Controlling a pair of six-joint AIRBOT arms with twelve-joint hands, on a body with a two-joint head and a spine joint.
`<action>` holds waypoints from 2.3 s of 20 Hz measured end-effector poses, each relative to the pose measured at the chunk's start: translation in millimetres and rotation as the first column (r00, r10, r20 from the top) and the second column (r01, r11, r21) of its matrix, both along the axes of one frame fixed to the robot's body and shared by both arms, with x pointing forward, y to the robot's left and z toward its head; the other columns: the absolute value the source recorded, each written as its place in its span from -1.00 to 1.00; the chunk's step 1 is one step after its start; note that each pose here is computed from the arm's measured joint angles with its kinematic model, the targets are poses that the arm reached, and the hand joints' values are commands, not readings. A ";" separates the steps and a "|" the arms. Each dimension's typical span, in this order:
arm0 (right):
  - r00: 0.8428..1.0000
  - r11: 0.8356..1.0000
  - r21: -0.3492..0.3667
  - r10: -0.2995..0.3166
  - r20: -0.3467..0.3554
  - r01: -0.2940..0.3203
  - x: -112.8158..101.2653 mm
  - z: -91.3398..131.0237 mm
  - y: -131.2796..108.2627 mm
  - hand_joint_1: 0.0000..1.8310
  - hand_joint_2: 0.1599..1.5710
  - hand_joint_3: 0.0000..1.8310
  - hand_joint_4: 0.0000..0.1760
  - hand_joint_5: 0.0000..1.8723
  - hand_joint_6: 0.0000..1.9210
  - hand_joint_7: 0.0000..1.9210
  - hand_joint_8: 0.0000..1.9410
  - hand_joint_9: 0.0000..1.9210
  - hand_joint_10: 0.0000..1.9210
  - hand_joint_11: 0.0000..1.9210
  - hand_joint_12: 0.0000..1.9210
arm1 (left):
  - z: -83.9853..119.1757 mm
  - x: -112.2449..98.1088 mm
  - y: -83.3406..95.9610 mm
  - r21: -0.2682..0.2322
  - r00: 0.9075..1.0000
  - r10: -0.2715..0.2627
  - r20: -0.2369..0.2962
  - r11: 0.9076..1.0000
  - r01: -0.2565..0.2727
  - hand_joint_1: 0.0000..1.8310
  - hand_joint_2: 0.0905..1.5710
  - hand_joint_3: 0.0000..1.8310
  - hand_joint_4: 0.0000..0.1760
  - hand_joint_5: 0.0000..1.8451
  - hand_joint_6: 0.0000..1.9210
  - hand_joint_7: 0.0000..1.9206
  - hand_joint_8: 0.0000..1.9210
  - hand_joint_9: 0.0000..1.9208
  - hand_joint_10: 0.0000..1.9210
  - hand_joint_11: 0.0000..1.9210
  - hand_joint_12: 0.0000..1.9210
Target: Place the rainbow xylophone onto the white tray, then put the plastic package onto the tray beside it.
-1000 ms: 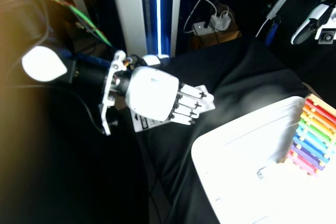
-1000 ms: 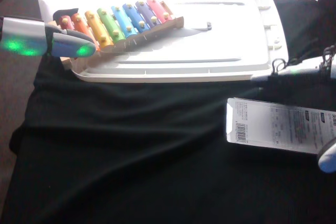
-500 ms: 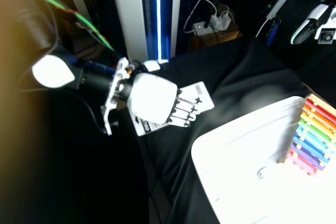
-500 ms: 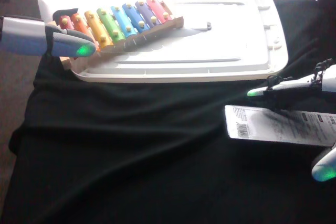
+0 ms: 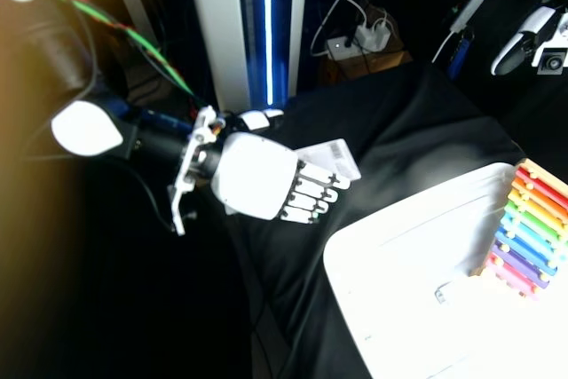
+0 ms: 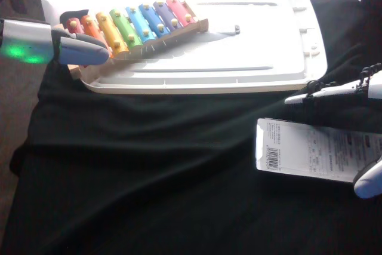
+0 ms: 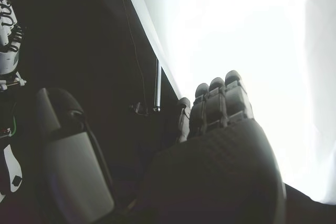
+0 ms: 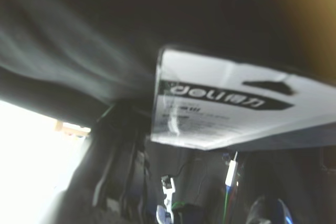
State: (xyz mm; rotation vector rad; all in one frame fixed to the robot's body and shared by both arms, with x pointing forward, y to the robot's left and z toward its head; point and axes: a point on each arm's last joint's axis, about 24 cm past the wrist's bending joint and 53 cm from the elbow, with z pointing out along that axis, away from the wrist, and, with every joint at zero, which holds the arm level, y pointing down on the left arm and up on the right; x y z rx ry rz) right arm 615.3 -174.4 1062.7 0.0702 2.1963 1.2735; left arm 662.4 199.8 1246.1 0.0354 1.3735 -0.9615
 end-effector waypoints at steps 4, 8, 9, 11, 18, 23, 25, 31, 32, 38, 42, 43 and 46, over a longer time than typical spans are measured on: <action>1.000 1.000 0.002 -0.001 -0.007 0.001 -1.0 -2.4 -0.9 -0.30 -0.22 -1.00 -1.00 -0.84 -1.00 -0.63 -0.99 -0.56 -1.00 -0.63 -0.59 | -0.4 0.1 0.2 0.000 1.000 0.001 -0.002 1.000 -0.001 -0.08 -0.13 -1.00 0.39 -1.00 -1.00 -0.94 -1.00 -0.96 -1.00 -1.00 -1.00; 1.000 1.000 0.007 -0.003 -0.009 0.003 -1.1 -2.3 -1.0 -0.26 -0.26 -1.00 -0.47 -0.83 -1.00 -0.61 -0.99 -0.53 -0.98 -0.56 -0.56 | -0.3 -0.1 0.0 0.001 1.000 0.000 0.000 1.000 0.000 -0.09 -0.14 -1.00 0.34 -1.00 -1.00 -0.94 -1.00 -0.96 -1.00 -1.00 -1.00; 1.000 1.000 0.008 -0.003 -0.009 0.003 -1.1 -2.1 -1.0 -0.31 -0.24 -1.00 -0.56 -0.84 -1.00 -0.61 -0.99 -0.52 -0.98 -0.56 -0.56 | -0.3 0.0 0.1 0.000 1.000 0.000 -0.001 1.000 0.000 -0.09 -0.13 -1.00 0.37 -1.00 -1.00 -0.94 -1.00 -0.96 -1.00 -1.00 -1.00; 1.000 1.000 0.006 0.008 -0.011 -0.008 -3.3 -4.1 1.6 -0.31 -0.27 -1.00 -0.61 -0.83 -1.00 -0.60 -0.99 -0.53 -0.99 -0.62 -0.59 | -0.3 0.0 0.1 0.000 1.000 0.000 -0.001 1.000 0.000 -0.10 -0.14 -1.00 0.43 -1.00 -1.00 -0.94 -1.00 -0.96 -1.00 -1.00 -1.00; 0.997 0.999 -0.003 0.038 -0.064 -0.038 -12.7 -18.8 6.4 0.52 -0.02 -0.99 -0.35 -0.71 -1.00 -0.56 -1.00 -0.37 -0.96 -0.50 -0.54 | -0.6 -0.1 -0.6 0.001 1.000 -0.001 -0.001 1.000 0.001 -0.13 -0.11 -1.00 0.48 -1.00 -1.00 -0.93 -1.00 -0.94 -0.99 -0.99 -0.99; 0.997 0.999 0.002 0.038 -0.071 -0.037 -13.2 -19.8 8.2 0.93 0.45 -0.98 -1.00 -0.60 -1.00 -0.39 -0.97 -0.61 0.81 -0.29 0.64 | -0.7 0.0 -0.4 0.000 1.000 -0.001 -0.001 1.000 0.001 -0.13 -0.11 -1.00 0.38 -1.00 -1.00 -0.92 -1.00 -0.94 -0.99 -1.00 -1.00; 0.996 0.999 0.007 0.052 -0.074 -0.052 -16.2 -20.9 12.1 0.78 0.65 -1.00 -1.00 -0.56 -0.99 -0.74 0.78 -0.63 0.98 -0.36 0.90 | -0.7 -0.1 -0.5 0.000 1.000 -0.001 -0.001 1.000 0.001 -0.10 -0.13 -1.00 0.48 -1.00 -1.00 -0.92 -1.00 -0.94 -1.00 -1.00 -1.00; 0.992 0.996 0.005 0.090 -0.090 -0.090 -26.8 -25.5 19.6 0.77 0.43 -1.00 -1.00 -0.44 -0.99 -0.63 -0.29 -0.31 0.56 -0.51 0.17 | -0.6 -0.1 -0.5 0.000 1.000 -0.001 -0.001 1.000 0.001 -0.09 -0.13 -1.00 0.51 -1.00 -1.00 -0.93 -1.00 -0.94 -1.00 -1.00 -1.00; 0.992 0.996 0.008 0.088 -0.091 -0.087 -26.4 -24.9 19.5 0.76 0.40 -1.00 -1.00 -0.44 -0.99 -0.63 -0.29 -0.26 0.50 -0.54 0.14 | -0.7 0.0 -0.4 0.000 1.000 -0.001 -0.001 1.000 0.001 -0.09 -0.14 -1.00 0.49 -1.00 -1.00 -0.93 -1.00 -0.95 -1.00 -1.00 -1.00; 0.992 0.997 0.024 0.074 -0.106 -0.071 -24.6 -23.6 19.1 0.72 0.45 -1.00 -0.55 -0.87 0.92 -0.83 0.91 -0.57 0.94 -0.39 0.96 | -0.6 0.0 -0.3 0.000 1.000 0.000 -0.002 1.000 0.000 -0.09 -0.15 -1.00 0.56 -1.00 -1.00 -0.94 -1.00 -0.95 -1.00 -1.00 -1.00; 0.992 0.998 0.016 0.067 -0.111 -0.066 -24.1 -25.8 17.6 0.71 0.37 -1.00 -0.98 -0.45 1.00 -0.32 1.00 -0.01 1.00 0.19 1.00 | -0.6 -0.1 -0.4 0.000 1.000 -0.001 -0.001 1.000 0.001 -0.08 -0.16 -1.00 0.61 -1.00 -1.00 -0.93 -1.00 -0.94 -0.99 -1.00 -1.00; 0.991 0.998 0.023 0.066 -0.114 -0.064 -24.0 -24.6 17.8 0.72 0.35 -1.00 -1.00 -0.33 1.00 -0.18 1.00 0.07 1.00 0.25 1.00 | -0.6 -0.1 -0.4 0.000 1.000 -0.001 -0.001 1.000 0.001 -0.08 -0.15 -1.00 0.71 -0.99 -1.00 -0.93 -1.00 -0.94 -1.00 -1.00 -1.00; 0.991 0.998 0.024 0.065 -0.115 -0.063 -24.0 -24.7 17.9 0.76 0.34 -1.00 -1.00 -0.28 1.00 -0.11 1.00 0.11 1.00 0.28 1.00 | -0.5 0.0 -0.4 0.000 1.000 -0.001 -0.001 1.000 0.001 -0.09 -0.15 -1.00 0.71 -1.00 -1.00 -0.94 -1.00 -0.94 -1.00 -1.00 -1.00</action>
